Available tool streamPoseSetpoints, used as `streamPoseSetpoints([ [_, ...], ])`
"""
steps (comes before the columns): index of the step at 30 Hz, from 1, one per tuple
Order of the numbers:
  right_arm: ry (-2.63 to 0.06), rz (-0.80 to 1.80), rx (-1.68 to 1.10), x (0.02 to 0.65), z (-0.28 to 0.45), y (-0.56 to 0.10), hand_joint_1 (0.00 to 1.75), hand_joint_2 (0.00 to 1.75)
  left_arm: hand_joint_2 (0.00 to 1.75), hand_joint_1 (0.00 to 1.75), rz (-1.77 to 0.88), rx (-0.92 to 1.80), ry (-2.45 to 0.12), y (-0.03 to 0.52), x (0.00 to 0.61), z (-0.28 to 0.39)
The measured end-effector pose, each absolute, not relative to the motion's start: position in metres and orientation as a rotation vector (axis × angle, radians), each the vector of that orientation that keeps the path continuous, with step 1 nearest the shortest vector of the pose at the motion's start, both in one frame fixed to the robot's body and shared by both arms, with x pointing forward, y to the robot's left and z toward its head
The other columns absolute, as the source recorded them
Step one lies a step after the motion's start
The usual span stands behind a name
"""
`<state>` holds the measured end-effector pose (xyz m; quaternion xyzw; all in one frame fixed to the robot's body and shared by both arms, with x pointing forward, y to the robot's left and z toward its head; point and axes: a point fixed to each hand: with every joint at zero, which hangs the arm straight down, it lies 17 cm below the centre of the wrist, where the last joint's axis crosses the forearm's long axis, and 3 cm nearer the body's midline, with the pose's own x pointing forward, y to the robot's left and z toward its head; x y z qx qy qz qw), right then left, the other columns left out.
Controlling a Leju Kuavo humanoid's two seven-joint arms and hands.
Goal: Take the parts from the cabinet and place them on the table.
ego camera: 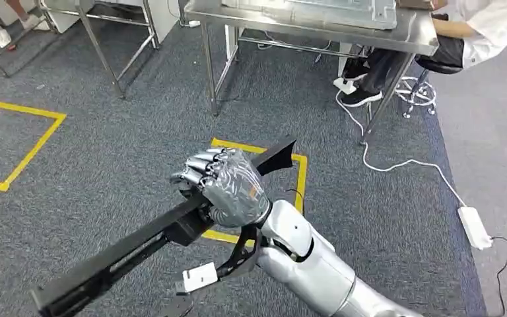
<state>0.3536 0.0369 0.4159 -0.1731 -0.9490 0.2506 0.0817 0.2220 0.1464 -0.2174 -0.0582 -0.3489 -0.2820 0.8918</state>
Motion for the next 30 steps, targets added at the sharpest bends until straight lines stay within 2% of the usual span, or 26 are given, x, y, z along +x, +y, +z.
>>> streamPoseSetpoints([
  [30,-2.837,0.777,-0.544,0.353,0.414,0.040,1.75,1.75,1.75,0.00,-0.557,-0.105,-0.769,0.145,0.238,-0.210],
])
